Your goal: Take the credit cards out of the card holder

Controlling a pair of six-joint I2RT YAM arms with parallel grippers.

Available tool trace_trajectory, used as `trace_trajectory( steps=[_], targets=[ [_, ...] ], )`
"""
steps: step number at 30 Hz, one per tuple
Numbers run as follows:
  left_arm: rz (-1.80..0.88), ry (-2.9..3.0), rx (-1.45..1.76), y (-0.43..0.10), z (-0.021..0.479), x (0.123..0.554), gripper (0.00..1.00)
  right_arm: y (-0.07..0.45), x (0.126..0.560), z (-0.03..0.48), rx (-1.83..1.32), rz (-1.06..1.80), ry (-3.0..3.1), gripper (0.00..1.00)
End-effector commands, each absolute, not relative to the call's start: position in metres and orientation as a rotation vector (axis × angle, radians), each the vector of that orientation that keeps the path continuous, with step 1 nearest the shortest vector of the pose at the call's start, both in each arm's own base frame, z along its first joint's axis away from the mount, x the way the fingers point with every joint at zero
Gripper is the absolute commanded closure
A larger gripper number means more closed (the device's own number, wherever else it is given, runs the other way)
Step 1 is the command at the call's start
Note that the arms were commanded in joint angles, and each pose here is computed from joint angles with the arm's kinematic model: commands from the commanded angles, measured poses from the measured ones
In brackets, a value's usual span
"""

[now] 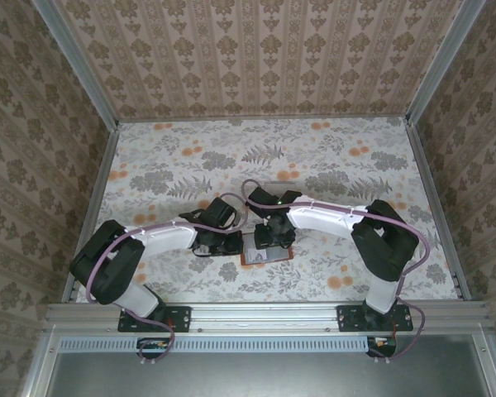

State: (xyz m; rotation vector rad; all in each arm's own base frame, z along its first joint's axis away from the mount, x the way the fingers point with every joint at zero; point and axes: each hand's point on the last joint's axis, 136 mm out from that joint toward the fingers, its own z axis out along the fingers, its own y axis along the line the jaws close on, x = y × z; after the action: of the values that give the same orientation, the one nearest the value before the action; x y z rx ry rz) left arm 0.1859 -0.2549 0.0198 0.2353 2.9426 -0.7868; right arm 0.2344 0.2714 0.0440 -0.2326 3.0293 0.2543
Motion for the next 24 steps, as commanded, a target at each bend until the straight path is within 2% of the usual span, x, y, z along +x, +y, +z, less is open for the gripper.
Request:
trace_trajectory(
  steps=[1, 14, 24],
  targets=[
    [-0.717, 3.000, 0.216, -0.242, 0.009, 0.177, 0.92, 0.265, 0.230, 0.055, -0.248, 0.227, 3.014, 0.58],
    [-0.708, 3.004, 0.214, -0.240, 0.008, 0.177, 0.92, 0.258, 0.230, 0.055, -0.270, 0.187, 3.009, 0.87],
    [-0.696, 3.016, 0.216, -0.239, 0.007, 0.176, 0.92, 0.243, 0.231, 0.043, -0.292, 0.065, 3.018, 0.89]
  ],
)
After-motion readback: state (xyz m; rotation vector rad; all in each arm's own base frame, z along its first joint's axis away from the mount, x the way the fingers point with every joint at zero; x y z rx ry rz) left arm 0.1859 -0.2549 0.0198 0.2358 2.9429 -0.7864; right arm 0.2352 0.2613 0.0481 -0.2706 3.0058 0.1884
